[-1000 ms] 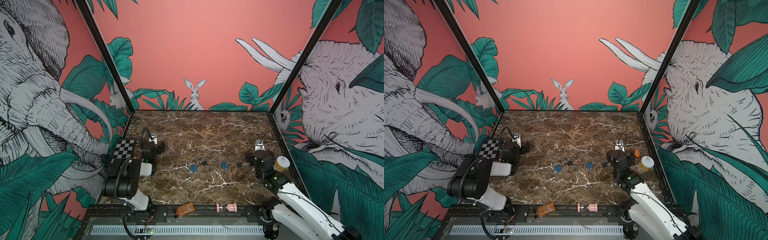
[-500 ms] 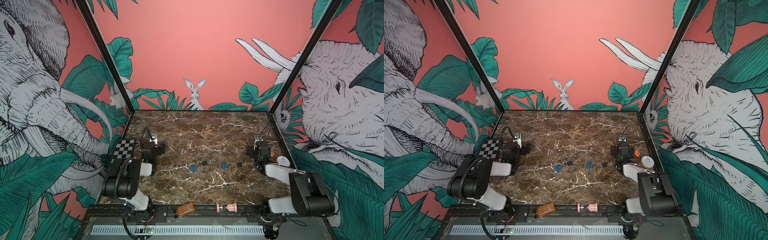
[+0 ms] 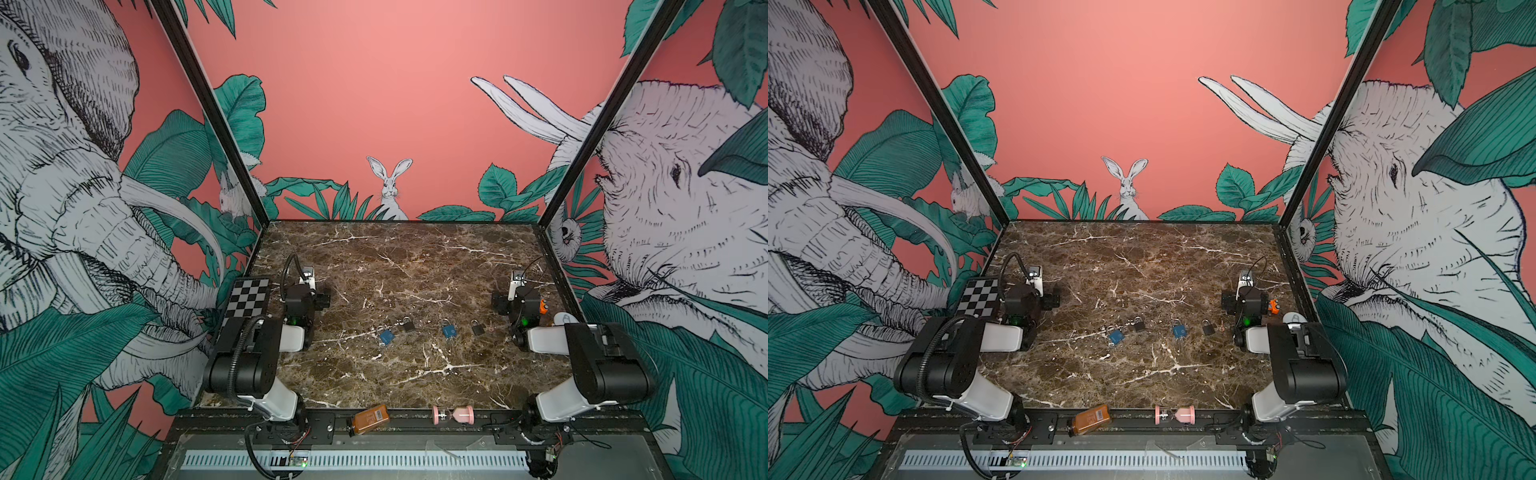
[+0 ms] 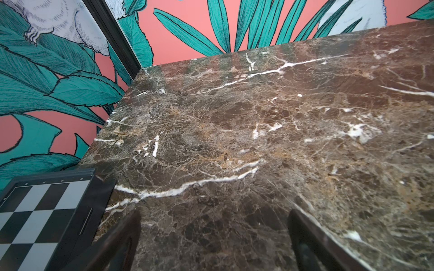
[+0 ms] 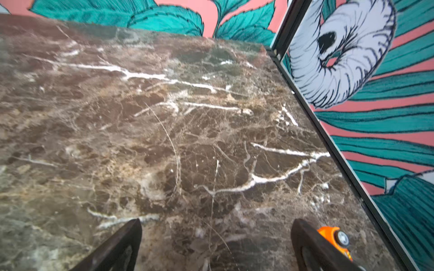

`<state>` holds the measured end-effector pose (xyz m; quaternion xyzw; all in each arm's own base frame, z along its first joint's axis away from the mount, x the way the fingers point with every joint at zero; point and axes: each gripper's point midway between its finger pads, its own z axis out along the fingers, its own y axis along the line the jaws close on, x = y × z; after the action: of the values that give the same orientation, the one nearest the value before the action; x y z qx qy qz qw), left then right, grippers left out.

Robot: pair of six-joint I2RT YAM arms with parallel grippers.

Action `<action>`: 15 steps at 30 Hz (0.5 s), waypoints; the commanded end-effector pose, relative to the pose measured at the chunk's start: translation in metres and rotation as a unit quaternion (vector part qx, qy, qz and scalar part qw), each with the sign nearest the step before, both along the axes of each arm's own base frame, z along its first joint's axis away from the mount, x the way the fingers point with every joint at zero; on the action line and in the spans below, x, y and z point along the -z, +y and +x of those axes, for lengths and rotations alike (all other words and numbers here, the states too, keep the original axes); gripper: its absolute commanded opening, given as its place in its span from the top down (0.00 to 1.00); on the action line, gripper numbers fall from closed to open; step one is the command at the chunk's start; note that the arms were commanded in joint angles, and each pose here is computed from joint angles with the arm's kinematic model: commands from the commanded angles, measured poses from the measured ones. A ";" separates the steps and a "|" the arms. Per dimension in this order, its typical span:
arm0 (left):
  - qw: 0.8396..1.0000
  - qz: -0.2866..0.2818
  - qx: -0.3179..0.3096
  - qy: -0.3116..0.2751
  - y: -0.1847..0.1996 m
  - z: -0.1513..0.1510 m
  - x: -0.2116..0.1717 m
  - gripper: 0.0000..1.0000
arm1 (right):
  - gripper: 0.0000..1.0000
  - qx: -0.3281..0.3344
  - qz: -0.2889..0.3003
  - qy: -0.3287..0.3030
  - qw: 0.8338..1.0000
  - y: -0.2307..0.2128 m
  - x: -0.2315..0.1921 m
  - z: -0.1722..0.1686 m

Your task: Lock with the key

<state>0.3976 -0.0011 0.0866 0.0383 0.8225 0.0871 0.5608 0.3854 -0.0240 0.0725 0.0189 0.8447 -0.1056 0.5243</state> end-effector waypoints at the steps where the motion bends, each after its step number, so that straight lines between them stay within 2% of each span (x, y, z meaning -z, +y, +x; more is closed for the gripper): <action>1: 1.000 -0.005 0.000 -0.013 0.000 0.002 -0.010 0.02 | 0.02 -0.006 0.001 -0.041 0.999 0.002 -0.021 0.008; 15: 1.000 -0.005 0.001 -0.013 0.000 0.003 -0.010 0.02 | 0.02 -0.006 -0.001 -0.040 0.999 0.003 -0.021 0.008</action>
<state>0.3971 -0.0010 0.0854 0.0383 0.8240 0.0869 0.5586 0.3877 -0.0231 0.0770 0.0190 0.8393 -0.1038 0.5333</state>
